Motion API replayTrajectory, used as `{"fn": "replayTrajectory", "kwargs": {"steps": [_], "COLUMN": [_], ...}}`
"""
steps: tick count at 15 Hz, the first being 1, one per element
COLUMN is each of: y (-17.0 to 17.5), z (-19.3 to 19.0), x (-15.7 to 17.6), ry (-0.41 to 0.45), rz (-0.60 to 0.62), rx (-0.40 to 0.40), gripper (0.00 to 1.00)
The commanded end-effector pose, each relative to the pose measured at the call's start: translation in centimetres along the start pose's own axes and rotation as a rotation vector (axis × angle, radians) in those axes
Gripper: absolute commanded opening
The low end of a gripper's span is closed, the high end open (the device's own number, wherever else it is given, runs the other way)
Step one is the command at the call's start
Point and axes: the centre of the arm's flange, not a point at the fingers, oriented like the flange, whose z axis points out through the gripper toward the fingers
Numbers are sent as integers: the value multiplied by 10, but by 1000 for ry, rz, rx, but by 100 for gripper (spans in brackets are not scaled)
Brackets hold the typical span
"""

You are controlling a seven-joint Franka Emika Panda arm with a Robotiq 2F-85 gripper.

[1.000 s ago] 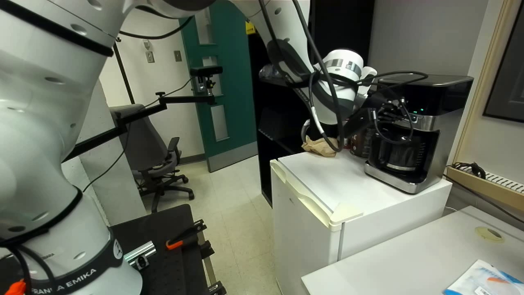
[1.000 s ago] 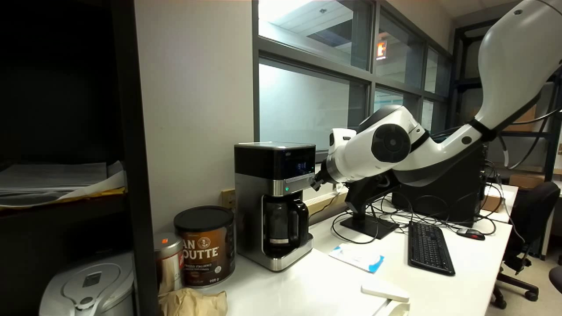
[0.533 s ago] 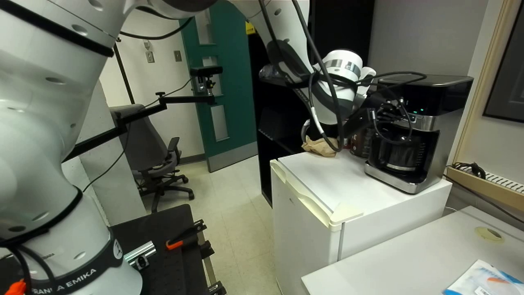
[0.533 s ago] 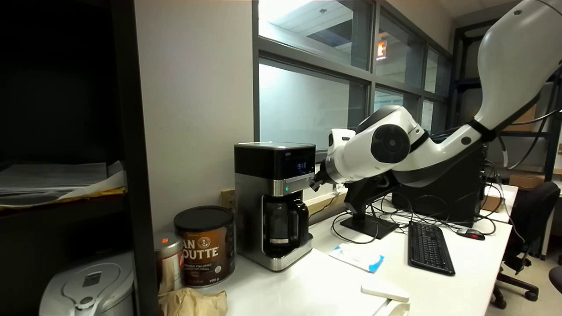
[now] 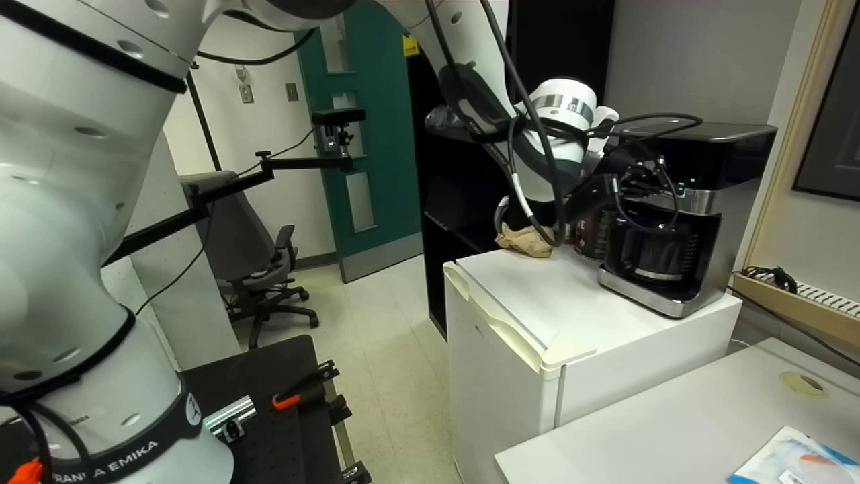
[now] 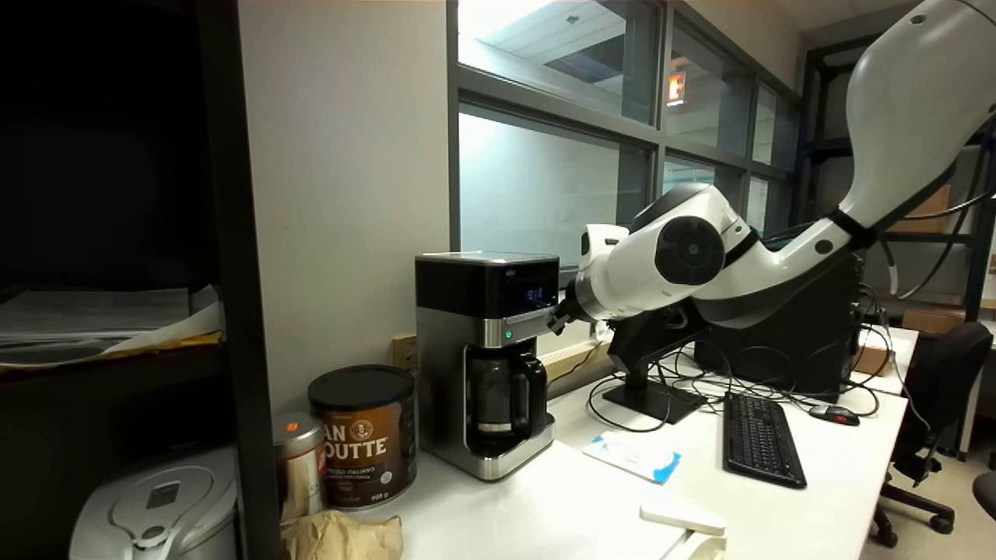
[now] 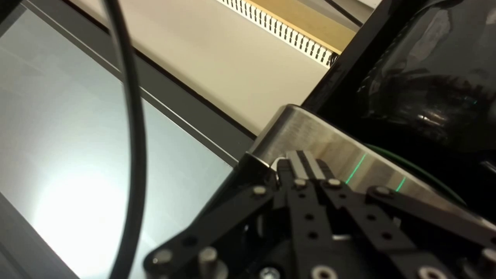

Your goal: Turn on the coffee maker, then place another button

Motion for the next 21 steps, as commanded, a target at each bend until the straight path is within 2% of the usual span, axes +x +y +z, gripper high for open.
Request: {"fn": "replayTrajectory", "kwargs": {"steps": [1,16,18,21], "y": [-1,-2,-1,-12], "z": [5,1,-12,-58], "x": [6,7,5,-7], "ry": [25,37,43,45], "rz": [-1,6,12,9], "rx": [3,37,48,124], "gripper": [0,0,0,0]}}
